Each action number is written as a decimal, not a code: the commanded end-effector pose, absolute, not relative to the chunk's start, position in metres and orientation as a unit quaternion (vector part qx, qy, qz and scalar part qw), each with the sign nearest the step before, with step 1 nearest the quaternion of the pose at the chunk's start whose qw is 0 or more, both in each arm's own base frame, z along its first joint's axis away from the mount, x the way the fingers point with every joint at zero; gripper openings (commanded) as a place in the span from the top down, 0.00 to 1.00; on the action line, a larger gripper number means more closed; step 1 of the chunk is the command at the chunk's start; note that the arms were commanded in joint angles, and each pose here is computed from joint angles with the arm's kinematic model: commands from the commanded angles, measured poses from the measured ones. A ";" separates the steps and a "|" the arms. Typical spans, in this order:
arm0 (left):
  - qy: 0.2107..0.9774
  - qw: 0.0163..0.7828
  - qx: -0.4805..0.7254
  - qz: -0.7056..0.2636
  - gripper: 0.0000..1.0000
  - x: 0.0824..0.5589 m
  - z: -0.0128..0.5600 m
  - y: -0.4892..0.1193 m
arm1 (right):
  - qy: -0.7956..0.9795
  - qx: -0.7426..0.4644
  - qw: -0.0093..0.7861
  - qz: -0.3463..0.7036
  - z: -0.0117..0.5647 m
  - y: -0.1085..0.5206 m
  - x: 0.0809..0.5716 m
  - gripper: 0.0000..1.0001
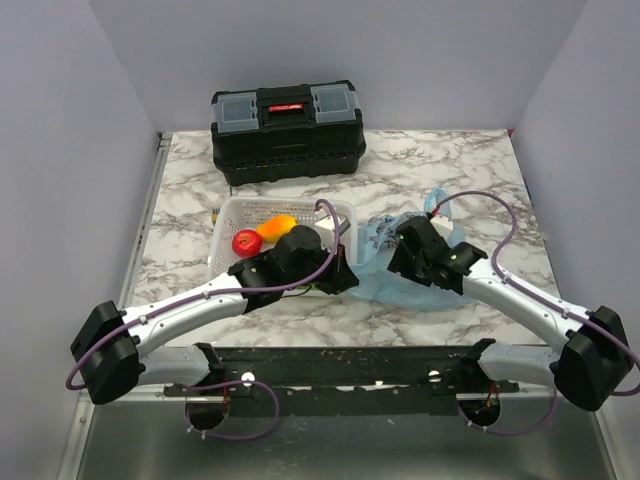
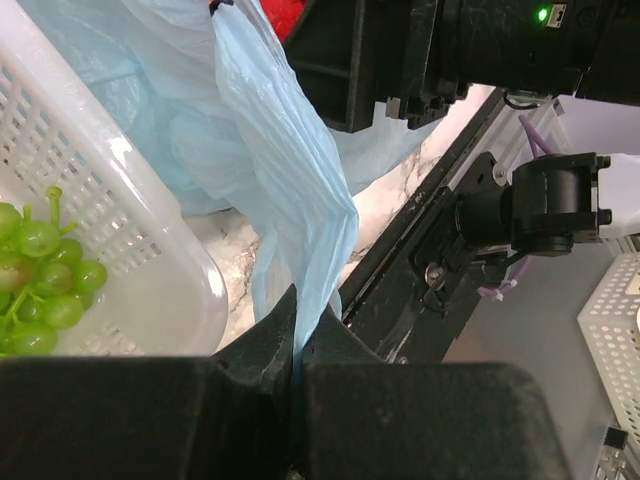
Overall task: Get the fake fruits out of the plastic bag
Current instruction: Adjust the plastic bag at the center of the board, then take out the fake fruit from the plastic bag, then place the fake fruit in the bin.
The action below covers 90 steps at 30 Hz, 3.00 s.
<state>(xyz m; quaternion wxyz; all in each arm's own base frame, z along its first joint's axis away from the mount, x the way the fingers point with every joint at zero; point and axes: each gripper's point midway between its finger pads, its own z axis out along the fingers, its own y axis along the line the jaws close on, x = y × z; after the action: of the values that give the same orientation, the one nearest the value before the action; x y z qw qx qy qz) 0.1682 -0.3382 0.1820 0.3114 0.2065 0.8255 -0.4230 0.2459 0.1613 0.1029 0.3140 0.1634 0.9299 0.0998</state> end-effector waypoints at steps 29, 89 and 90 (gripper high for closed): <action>0.814 0.315 0.222 -0.435 1.00 0.167 0.187 -0.343 | 0.873 0.207 0.440 -0.019 0.115 0.102 0.285 0.16; 0.816 0.307 0.218 -0.438 1.00 0.162 0.183 -0.340 | 0.804 0.061 0.480 0.345 0.245 0.238 0.315 0.99; 0.816 0.308 0.219 -0.438 1.00 0.161 0.184 -0.340 | 0.803 0.055 0.477 0.353 0.247 0.243 0.316 0.99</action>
<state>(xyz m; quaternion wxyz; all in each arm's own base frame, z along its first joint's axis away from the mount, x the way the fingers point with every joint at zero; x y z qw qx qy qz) 0.1662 -0.3409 0.1781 0.3059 0.2144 0.8233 -0.4274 0.3089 0.2125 0.2135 0.4724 0.0971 0.8283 0.2852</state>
